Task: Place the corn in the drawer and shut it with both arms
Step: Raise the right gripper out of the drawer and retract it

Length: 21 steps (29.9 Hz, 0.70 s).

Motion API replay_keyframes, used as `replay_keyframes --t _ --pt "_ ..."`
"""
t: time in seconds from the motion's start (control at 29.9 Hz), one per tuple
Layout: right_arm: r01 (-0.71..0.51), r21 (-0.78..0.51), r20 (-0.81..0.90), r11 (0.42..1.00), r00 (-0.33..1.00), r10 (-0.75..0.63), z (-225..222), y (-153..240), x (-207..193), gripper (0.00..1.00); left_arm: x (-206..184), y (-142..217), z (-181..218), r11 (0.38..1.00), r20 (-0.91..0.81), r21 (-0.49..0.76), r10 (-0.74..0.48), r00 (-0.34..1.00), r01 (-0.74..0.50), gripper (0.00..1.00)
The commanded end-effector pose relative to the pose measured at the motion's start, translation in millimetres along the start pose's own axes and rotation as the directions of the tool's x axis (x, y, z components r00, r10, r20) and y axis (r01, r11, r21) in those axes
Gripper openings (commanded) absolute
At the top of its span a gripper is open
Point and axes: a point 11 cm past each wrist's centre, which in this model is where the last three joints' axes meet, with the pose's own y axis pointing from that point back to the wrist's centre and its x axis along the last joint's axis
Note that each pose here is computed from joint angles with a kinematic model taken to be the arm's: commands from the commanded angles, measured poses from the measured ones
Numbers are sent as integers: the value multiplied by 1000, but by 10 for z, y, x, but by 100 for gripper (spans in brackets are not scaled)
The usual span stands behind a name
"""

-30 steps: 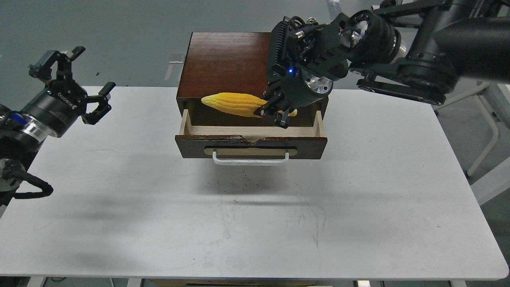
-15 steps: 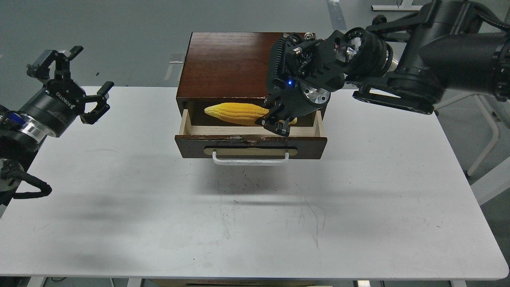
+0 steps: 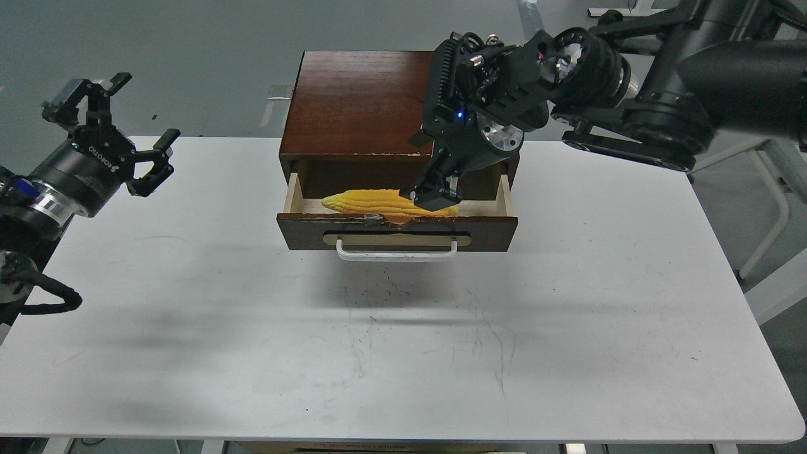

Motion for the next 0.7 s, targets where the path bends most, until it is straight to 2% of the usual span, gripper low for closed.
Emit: replay_keyframes --t 0.0,0.13,0.2,0.33,0.37,0.4,0.47,0.53,0.6,0.67 --pt "-150 -52 178 987 972 157 208 301 171 96 0 0 0 1000 0 0 0 1000 0 99" --pt "-264 -130 346 956 891 294 440 620 145 96 -1 1 -5 1000 0 2 0 1000 0 99" --pt "-326 -208 489 922 782 387 615 860 -58 96 -8 -4 -14 1000 -3 2 -2 1000 2 99" --pt "-386 -311 670 869 559 488 746 1006 -491 96 -17 -8 -29 1000 -5 3 -3 1000 3 99" --pt "-408 -360 728 839 440 526 780 1055 -684 96 -21 -10 -34 1000 -5 4 -5 1000 5 99" --pt "-416 -386 751 824 376 542 792 1075 -786 96 -25 -13 -39 1000 -7 4 -5 1000 5 99" --pt "-428 -475 809 769 130 573 771 1071 -1204 96 -37 -19 -58 1000 -11 5 -8 1000 8 99" --pt "-426 -521 812 740 18 583 754 1073 -1396 96 -41 -22 -63 1000 -12 5 -8 1000 8 99" --pt "-414 -581 803 701 -147 578 690 1026 -1671 96 -57 -32 -82 1000 -18 5 -11 1000 11 99" --pt "-381 -664 747 644 -371 551 587 944 -2014 96 -74 -41 -106 1000 -23 7 -14 1000 14 99"
